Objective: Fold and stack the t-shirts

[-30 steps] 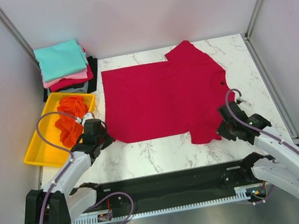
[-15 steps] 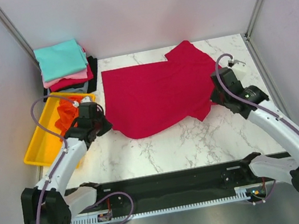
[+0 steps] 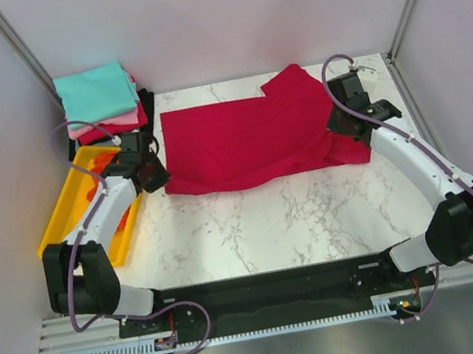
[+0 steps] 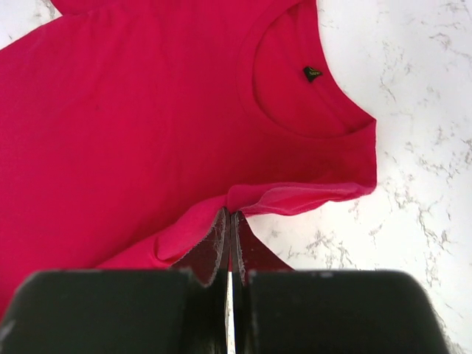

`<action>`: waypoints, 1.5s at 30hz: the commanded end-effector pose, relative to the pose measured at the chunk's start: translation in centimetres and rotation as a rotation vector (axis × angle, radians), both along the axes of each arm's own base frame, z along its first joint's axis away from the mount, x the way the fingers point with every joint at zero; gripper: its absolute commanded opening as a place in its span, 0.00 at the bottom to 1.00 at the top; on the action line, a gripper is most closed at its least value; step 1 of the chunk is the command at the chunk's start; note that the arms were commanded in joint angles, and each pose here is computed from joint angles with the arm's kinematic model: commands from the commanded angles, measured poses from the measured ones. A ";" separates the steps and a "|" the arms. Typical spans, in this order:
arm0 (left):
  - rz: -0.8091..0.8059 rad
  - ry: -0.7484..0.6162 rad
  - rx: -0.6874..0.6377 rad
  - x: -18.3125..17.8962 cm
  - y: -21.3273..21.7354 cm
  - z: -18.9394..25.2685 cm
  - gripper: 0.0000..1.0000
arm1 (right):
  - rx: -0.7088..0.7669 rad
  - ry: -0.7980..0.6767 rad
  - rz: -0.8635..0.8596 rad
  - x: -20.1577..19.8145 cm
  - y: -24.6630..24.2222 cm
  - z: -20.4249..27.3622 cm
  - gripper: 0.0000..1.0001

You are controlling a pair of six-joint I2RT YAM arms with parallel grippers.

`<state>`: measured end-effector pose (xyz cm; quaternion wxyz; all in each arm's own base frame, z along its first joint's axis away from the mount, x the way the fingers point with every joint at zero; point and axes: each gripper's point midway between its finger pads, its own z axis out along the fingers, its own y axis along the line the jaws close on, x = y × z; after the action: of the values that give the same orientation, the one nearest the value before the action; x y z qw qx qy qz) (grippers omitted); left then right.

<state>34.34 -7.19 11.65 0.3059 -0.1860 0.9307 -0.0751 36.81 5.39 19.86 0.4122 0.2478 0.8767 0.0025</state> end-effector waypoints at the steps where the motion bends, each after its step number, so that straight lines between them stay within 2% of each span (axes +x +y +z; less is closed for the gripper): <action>1: -0.025 0.004 0.040 1.9 0.8 0.4 0.02 | 0.001 -0.048 0.030 2.6 0.4 1.4 0.00; 8: -0.001 0.061 0.081 3.6 2.5 -1.5 0.02 | -0.007 0.007 0.021 5.0 -0.1 -0.8 0.00; 13: -0.015 0.067 0.062 4.9 2.3 -1.6 0.02 | -0.022 0.036 0.014 6.7 -0.5 -2.0 0.00; 28: -0.062 0.115 0.048 7.9 1.3 -3.7 0.02 | -0.044 0.063 -0.045 8.6 -3.4 -3.2 0.00; 38: -0.066 0.167 0.076 9.8 1.5 -5.8 0.02 | -0.030 0.151 -0.042 9.7 -4.0 -7.2 0.00; 44: -0.064 0.182 0.085 11.0 1.5 -6.4 0.15 | -0.007 0.175 -0.041 11.4 -3.9 -9.0 0.08; 45: -0.061 0.182 0.087 11.3 1.5 -6.3 0.21 | -0.001 0.178 -0.040 11.7 -4.1 -9.2 0.10</action>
<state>44.40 -6.17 4.52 0.2162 -0.1637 0.9618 -0.0367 46.24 1.39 9.22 0.3085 0.2640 0.9127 -0.0457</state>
